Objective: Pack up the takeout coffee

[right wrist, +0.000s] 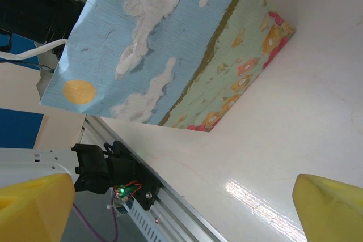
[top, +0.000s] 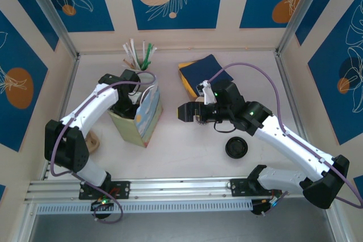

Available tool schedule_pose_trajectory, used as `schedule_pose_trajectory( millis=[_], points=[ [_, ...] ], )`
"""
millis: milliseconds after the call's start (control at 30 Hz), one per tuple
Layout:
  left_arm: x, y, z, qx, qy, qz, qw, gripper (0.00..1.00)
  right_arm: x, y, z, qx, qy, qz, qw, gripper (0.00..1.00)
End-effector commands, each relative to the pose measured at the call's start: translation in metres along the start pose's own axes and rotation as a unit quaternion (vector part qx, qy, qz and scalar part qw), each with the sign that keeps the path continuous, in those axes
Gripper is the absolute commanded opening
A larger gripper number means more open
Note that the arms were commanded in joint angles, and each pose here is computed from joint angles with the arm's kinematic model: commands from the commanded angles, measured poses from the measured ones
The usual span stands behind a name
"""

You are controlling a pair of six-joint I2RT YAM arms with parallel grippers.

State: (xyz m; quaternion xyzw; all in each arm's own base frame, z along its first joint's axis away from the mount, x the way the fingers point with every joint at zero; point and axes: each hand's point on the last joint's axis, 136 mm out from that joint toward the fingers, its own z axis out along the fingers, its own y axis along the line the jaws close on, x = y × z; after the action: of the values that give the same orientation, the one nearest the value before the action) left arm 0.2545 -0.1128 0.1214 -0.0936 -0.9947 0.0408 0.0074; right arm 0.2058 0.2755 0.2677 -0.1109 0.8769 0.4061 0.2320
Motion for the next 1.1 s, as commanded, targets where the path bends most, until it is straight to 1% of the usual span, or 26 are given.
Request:
schedule_pose_trajectory(
  millis=[0,233,1067],
  points=[
    [0.004,0.018,0.050,-0.027,0.055,-0.020,0.998,0.48,0.004,-0.001,0.003,0.002,0.007,-0.001,1.000,0.99],
    [0.003,0.018,0.051,-0.027,0.057,-0.020,0.998,0.48,0.003,-0.002,0.004,0.003,0.007,-0.002,1.000,0.99],
    [0.000,0.016,0.033,-0.027,0.040,-0.020,0.999,0.48,0.002,-0.001,0.009,-0.001,0.012,0.004,1.000,0.99]
  ],
)
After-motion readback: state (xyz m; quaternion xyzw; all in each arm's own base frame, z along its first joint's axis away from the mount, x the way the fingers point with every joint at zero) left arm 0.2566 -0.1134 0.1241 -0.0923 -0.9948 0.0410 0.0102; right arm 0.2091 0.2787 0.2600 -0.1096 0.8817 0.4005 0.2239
